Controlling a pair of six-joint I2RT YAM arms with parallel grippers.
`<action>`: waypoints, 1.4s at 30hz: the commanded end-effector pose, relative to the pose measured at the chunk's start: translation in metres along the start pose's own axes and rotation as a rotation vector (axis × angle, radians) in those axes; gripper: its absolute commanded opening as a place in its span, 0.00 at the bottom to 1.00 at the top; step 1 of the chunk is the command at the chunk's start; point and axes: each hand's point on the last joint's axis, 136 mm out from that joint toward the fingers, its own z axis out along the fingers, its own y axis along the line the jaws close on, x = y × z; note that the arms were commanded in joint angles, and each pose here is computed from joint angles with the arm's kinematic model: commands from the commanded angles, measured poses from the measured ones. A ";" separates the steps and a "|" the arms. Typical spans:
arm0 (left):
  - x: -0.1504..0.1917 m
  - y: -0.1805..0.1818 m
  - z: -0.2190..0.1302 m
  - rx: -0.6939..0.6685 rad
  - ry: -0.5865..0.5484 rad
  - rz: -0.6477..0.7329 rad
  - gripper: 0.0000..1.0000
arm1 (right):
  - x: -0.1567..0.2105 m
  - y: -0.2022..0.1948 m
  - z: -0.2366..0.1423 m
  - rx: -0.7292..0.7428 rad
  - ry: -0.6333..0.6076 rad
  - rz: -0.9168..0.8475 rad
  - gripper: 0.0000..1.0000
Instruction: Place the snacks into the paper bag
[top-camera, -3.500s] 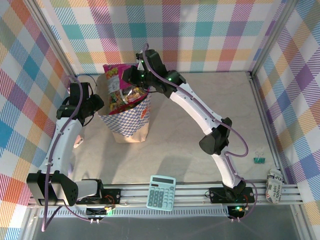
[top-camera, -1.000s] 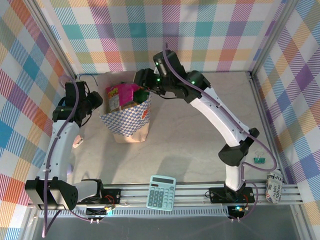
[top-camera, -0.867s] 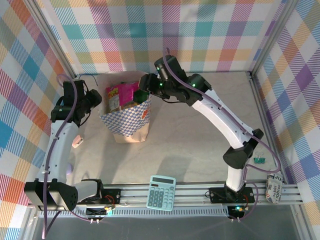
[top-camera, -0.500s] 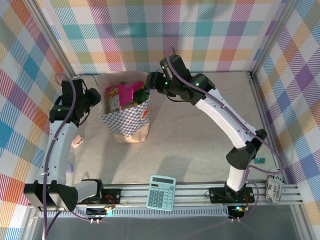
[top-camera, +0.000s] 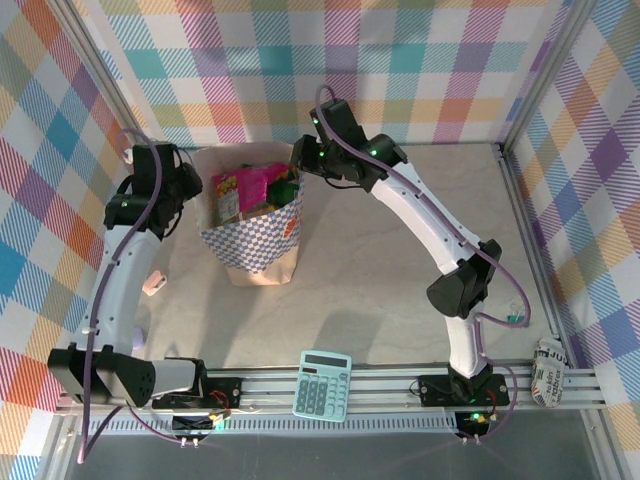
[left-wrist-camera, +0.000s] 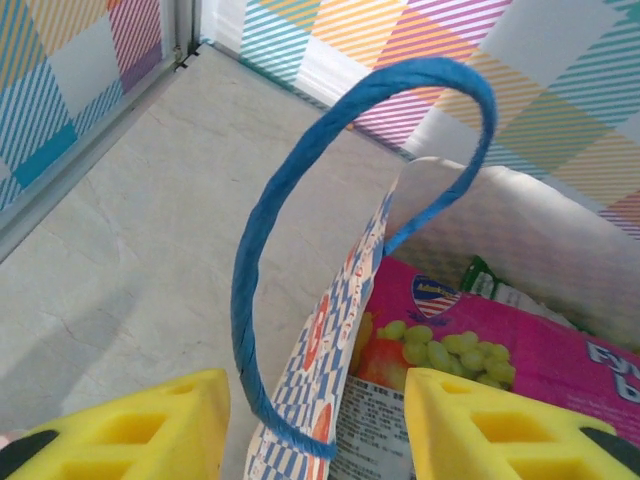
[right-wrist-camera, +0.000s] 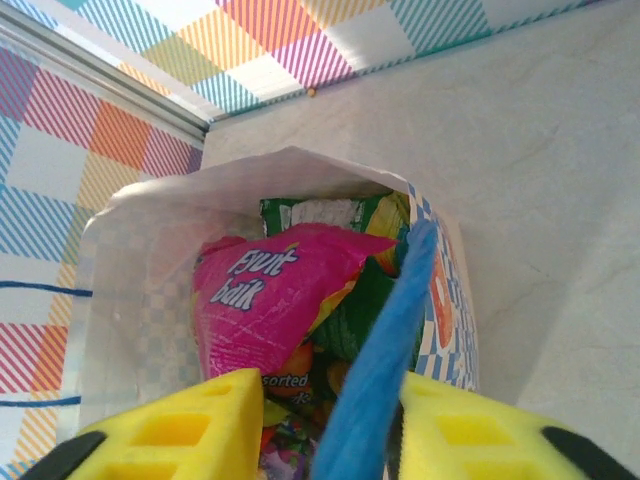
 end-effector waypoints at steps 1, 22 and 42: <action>-0.006 0.002 0.002 -0.061 -0.027 0.021 0.48 | -0.015 0.011 -0.017 -0.048 -0.030 -0.027 0.16; 0.011 -0.116 -0.035 0.174 -0.029 0.182 0.00 | -0.071 -0.018 -0.085 -0.047 -0.168 -0.016 0.00; 0.042 -0.202 -0.022 0.272 0.010 0.285 0.00 | -0.081 -0.114 -0.156 0.129 -0.276 0.054 0.00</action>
